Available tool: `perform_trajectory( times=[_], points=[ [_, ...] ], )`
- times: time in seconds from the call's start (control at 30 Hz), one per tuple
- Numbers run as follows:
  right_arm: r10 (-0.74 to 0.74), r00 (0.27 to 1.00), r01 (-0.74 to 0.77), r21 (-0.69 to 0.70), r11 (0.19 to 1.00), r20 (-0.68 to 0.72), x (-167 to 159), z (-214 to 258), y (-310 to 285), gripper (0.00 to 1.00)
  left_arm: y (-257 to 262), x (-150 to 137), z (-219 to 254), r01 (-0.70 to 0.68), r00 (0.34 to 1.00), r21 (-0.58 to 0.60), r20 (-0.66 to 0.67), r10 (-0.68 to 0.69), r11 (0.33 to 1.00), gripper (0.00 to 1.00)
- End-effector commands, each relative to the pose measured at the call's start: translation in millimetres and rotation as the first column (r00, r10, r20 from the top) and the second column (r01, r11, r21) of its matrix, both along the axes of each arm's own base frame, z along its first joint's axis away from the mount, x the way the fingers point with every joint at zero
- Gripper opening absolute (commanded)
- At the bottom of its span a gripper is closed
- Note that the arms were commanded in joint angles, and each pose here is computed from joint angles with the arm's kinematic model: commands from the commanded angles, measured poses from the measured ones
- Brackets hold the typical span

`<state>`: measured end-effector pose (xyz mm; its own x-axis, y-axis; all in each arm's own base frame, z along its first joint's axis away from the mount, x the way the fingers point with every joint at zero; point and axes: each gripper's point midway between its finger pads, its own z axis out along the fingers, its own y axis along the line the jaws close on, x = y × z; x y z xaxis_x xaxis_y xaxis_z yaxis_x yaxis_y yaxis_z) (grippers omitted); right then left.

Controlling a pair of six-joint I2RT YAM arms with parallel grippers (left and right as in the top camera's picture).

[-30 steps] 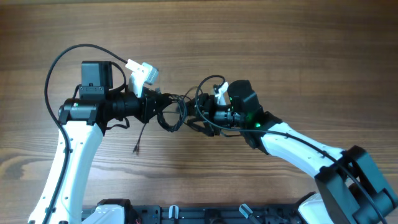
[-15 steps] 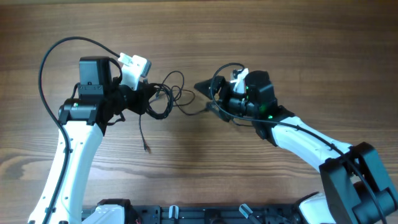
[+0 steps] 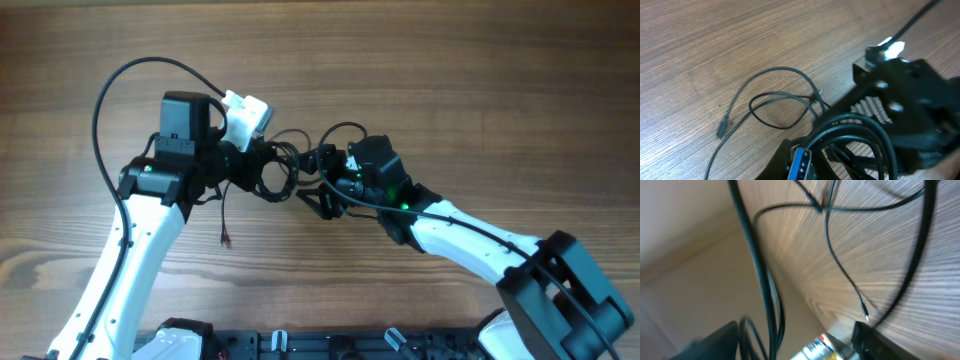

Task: Untangle cables

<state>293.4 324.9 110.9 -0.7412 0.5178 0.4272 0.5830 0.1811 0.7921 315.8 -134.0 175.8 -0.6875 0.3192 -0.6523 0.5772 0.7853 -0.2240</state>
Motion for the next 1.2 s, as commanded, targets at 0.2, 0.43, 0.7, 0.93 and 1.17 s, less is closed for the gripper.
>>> perform_trajectory(
  times=[0.2,0.43,0.7,0.93,1.17],
  points=[
    [-0.077,0.99,0.073,-0.037,0.997,-0.118,7.2,-35.0,-5.1,0.5,-5.5,-3.0,1.2,0.013,1.0,-0.019,-0.012,-0.014,1.0,0.04],
    [-0.008,0.998,0.011,0.048,0.999,-0.057,6.4,-13.7,7.1,0.04,-2.3,-20.6,-12.2,0.006,0.994,-0.007,-0.109,-0.006,1.0,0.04],
    [0.065,0.998,-0.067,0.143,0.987,0.02,3.1,13.0,19.0,0.04,-13.5,-25.9,-9.1,-0.032,0.984,-0.103,-0.176,0.014,0.994,0.04],
    [0.08,0.988,-0.109,0.218,0.97,0.135,6.7,41.8,25.7,0.04,-13.5,-26.7,-20.0,-0.037,0.975,-0.095,-0.22,0.015,0.995,0.04],
    [0.145,0.974,-0.184,0.233,0.955,0.176,-2.9,48.9,29.6,0.04,-14.5,-25.9,-46.2,-0.042,0.95,-0.078,-0.311,0.016,0.996,0.04]
  ],
)
